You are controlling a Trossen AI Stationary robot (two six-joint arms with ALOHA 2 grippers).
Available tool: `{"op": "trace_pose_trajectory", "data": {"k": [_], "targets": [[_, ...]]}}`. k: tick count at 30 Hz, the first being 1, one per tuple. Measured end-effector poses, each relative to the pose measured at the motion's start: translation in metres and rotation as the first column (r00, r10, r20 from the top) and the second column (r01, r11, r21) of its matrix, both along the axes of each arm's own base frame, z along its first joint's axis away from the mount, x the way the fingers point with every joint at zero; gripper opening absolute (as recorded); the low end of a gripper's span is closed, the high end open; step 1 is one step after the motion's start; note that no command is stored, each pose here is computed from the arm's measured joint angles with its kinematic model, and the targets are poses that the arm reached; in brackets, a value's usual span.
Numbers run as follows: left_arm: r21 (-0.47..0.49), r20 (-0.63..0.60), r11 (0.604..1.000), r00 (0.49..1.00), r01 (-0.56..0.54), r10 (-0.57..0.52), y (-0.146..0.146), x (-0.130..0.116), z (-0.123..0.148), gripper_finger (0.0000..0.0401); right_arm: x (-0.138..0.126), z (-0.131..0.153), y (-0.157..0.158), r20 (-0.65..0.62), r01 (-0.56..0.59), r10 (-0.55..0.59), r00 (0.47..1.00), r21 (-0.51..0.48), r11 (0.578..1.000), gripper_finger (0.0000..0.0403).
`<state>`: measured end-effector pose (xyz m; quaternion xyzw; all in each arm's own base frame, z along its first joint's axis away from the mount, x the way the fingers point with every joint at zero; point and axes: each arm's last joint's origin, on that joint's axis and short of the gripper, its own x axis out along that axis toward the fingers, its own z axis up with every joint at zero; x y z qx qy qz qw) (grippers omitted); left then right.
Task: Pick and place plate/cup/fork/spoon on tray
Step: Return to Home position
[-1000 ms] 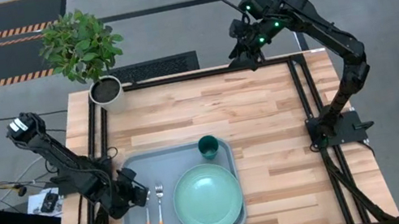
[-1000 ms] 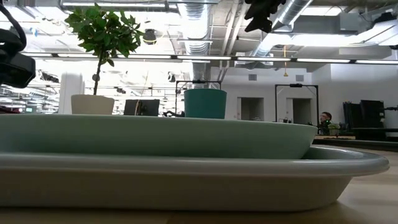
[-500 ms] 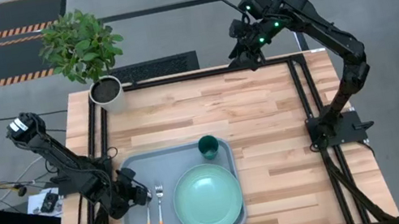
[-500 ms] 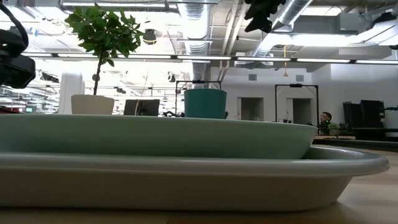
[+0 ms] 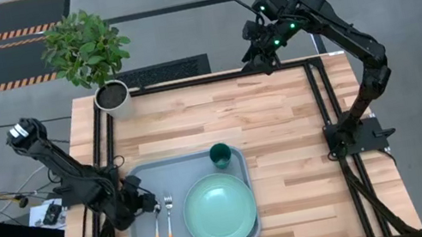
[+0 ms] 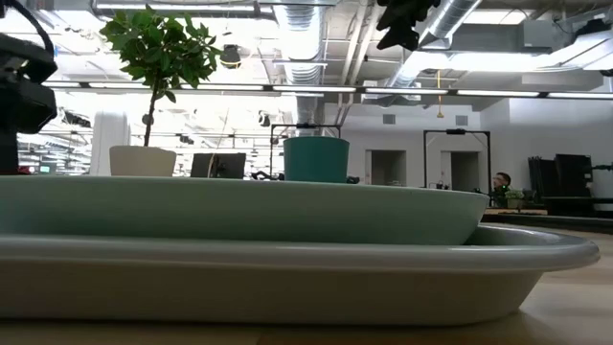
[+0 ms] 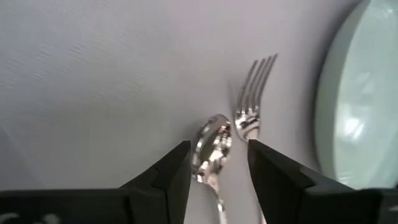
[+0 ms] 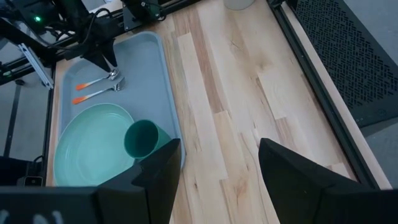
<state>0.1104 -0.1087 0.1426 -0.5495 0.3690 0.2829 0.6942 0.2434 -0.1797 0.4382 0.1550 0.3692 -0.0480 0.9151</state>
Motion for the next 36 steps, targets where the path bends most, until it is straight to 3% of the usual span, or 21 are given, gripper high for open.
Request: {"op": "trace_pose_trajectory", "data": {"k": [8, 13, 17, 22, 26, 29, 31, 36], "targets": [[-0.043, 0.169, 0.998, 0.984, -0.046, 0.052, 0.006, -0.001, 0.024, 0.0144, 0.001, 0.001, -0.001, 0.017, 0.008, -0.008, 1.000, -0.006, 1.000, 0.0238], [-0.003, 0.367, 0.998, 0.928, -0.060, 0.057, 0.015, -0.004, 0.052, 0.0144, 0.005, 0.005, -0.004, 0.064, 0.054, -0.055, 0.996, 0.012, 0.998, 0.0238], [0.091, 0.572, 0.986, 0.818, -0.138, 0.061, 0.030, -0.012, 0.090, 0.0144, 0.004, 0.005, -0.003, 0.063, 0.036, -0.035, 0.997, -0.015, 0.999, 0.0238], [0.338, 0.678, 0.931, 0.722, -0.135, -0.141, 0.058, -0.034, 0.144, 0.0144, 0.001, 0.006, -0.006, 0.063, 0.059, -0.060, 0.996, 0.009, 0.998, 0.0238], [0.401, 0.730, 0.907, 0.642, -0.126, -0.233, 0.084, -0.056, 0.175, 0.0144, -0.006, 0.020, 0.007, 0.200, -0.106, 0.097, 0.975, 0.031, 0.994, 0.0238], [0.538, 0.715, 0.837, 0.578, -0.094, -0.394, 0.096, -0.069, 0.189, 0.0144, -0.017, 0.041, 0.022, 0.343, -0.215, 0.209, 0.916, -0.022, 0.976, 0.0238], [0.613, 0.704, 0.787, 0.503, -0.074, -0.501, 0.103, -0.077, 0.196, 0.0144, -0.029, 0.055, 0.031, 0.395, -0.235, 0.246, 0.885, -0.078, 0.969, 0.0238], [0.679, 0.724, 0.729, 0.249, -0.092, -0.643, 0.121, -0.099, 0.207, 0.0144, -0.070, 0.081, 0.061, 0.468, -0.209, 0.283, 0.837, -0.203, 0.957, 0.0238]]}}
